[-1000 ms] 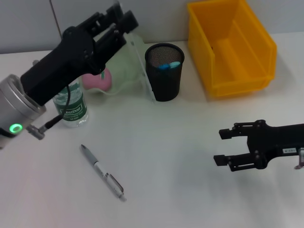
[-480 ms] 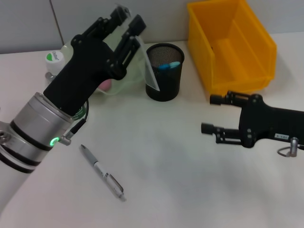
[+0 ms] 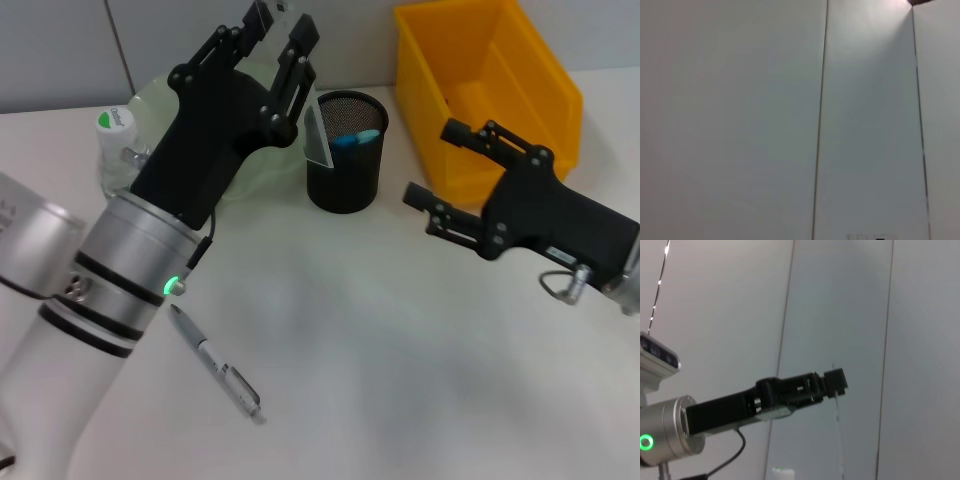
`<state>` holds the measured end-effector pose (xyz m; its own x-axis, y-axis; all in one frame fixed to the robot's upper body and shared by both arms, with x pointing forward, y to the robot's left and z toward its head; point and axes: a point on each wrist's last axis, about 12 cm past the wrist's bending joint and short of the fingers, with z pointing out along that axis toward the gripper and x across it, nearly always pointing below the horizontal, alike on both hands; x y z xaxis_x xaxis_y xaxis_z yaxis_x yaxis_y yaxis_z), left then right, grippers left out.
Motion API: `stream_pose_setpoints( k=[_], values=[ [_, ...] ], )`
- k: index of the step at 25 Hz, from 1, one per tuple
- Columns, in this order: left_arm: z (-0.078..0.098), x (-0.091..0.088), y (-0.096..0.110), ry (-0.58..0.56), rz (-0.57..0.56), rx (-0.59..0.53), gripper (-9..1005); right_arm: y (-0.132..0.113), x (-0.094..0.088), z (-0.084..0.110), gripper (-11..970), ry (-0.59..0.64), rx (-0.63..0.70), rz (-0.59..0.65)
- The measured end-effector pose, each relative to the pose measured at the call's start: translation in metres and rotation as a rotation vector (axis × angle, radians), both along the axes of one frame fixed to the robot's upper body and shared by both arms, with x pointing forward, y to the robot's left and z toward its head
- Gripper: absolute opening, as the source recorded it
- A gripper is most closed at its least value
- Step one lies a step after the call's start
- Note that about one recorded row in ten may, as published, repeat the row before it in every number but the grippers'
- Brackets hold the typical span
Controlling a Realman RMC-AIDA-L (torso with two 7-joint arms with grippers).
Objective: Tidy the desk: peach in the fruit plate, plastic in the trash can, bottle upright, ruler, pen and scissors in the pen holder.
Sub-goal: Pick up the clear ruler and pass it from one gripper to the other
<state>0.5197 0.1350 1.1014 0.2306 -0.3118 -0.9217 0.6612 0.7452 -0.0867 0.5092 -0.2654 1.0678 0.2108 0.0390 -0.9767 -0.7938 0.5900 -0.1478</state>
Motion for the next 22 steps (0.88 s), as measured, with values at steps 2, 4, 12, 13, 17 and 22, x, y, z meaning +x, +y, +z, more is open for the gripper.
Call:
stream_pose_setpoints(
  k=[2,4,12,13,17,22],
  values=[
    [0.001,0.000,-0.005,0.002,0.025,0.009,445,0.008,0.003,-0.001,776,-0.017,0.011,-0.003],
    [0.002,-0.001,-0.008,0.003,0.045,0.014,446,0.015,0.007,0.000,777,-0.037,0.020,-0.007],
    [0.007,-0.007,-0.024,-0.051,0.049,0.076,452,0.035,0.023,0.007,776,-0.073,0.047,-0.008],
    [0.007,-0.007,-0.026,-0.059,0.043,0.088,453,0.039,0.027,0.008,776,-0.072,0.045,-0.003],
    [0.007,-0.007,-0.028,-0.058,0.036,0.095,456,0.046,0.032,0.010,777,-0.067,0.041,0.006],
    [0.008,-0.006,-0.030,-0.057,0.031,0.100,460,0.056,0.037,0.010,772,-0.083,0.020,0.011]
  ],
)
